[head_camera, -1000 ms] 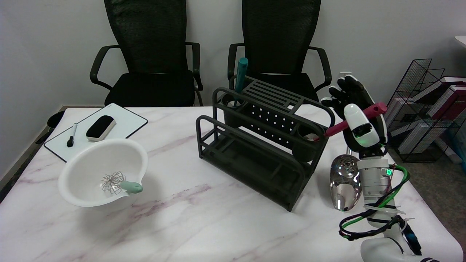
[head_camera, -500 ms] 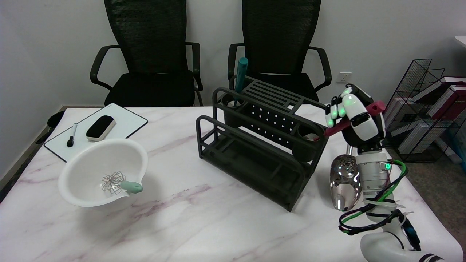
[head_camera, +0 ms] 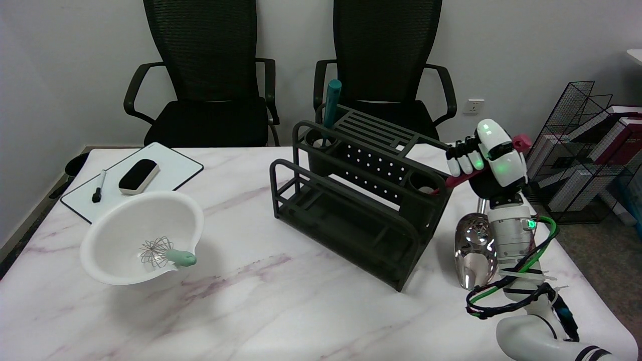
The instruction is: Pick up the pink sponge bottle brush.
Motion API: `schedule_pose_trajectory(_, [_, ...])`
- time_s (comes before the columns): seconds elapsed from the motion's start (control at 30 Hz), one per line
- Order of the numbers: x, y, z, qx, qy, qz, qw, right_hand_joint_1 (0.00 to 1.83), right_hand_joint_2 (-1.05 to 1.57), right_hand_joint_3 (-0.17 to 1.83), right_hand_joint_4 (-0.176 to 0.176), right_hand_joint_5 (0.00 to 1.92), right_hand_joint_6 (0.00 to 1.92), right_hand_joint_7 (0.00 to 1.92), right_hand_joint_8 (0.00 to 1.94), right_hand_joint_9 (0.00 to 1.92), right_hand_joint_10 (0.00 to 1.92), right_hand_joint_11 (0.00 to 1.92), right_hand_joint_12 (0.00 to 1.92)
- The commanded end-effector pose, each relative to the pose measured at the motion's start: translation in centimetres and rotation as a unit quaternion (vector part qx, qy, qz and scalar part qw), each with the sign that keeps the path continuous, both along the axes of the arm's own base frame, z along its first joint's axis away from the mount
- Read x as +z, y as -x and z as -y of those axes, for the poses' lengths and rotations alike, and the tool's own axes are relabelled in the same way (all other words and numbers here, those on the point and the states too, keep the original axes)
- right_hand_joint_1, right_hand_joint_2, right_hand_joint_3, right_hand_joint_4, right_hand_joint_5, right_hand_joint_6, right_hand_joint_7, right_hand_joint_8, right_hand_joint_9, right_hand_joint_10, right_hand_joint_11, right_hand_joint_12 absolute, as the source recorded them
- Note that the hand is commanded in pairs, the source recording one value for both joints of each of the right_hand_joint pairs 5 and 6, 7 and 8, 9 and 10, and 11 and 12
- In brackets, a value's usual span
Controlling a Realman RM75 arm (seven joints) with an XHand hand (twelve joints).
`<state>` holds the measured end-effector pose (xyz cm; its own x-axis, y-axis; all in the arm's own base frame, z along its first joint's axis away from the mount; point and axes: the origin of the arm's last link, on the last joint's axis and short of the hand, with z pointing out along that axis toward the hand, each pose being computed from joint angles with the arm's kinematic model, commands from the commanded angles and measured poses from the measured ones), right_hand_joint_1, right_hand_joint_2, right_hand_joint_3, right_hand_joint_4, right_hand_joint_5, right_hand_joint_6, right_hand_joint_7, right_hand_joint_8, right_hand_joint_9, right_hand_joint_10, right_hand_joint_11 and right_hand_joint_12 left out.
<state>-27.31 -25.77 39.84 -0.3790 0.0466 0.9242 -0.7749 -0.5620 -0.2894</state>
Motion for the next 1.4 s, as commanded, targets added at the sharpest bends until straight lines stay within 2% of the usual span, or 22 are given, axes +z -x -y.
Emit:
schedule_pose_trajectory(0.03, [-0.1, -0.5, 1.0, -0.009, -0.008, 0.002, 1.000, 0.86, 1.19, 0.77, 0.000, 1.92, 1.92, 1.92, 1.92, 1.82, 1.82, 1.72, 1.72])
schedule_pose_trajectory(0.23, [-0.3, -1.2, 1.7, -0.007, -0.016, 0.005, 1.000, 0.87, 1.22, 0.75, 0.000, 1.92, 1.92, 1.92, 1.92, 1.86, 1.86, 1.76, 1.76])
schedule_pose_trajectory(0.53, [-0.8, -2.5, 3.5, -0.041, -0.040, -0.034, 0.998, 0.87, 1.32, 0.72, 0.000, 1.92, 1.92, 1.92, 1.92, 1.91, 1.91, 1.84, 1.84])
schedule_pose_trajectory(0.7, [-0.9, -3.8, 4.2, -0.046, -0.047, -0.052, 0.996, 0.86, 1.57, 0.61, 0.000, 1.92, 1.92, 1.92, 1.92, 1.92, 1.92, 1.91, 1.91])
schedule_pose_trajectory(0.87, [-0.7, -4.8, 4.5, -0.051, -0.055, -0.079, 0.994, 0.99, 1.57, 0.44, 0.000, 1.92, 1.92, 1.92, 1.92, 1.92, 1.92, 1.92, 1.92])
schedule_pose_trajectory(1.13, [-0.2, -6.0, 4.7, -0.046, -0.060, -0.095, 0.993, 0.97, 1.57, 0.39, 0.000, 1.92, 1.92, 1.92, 1.92, 1.92, 1.92, 1.92, 1.92])
schedule_pose_trajectory(1.4, [0.1, -5.6, 4.8, -0.060, -0.057, -0.096, 0.992, 0.97, 1.57, 0.36, 0.000, 1.92, 1.92, 1.92, 1.92, 1.92, 1.92, 1.92, 1.92])
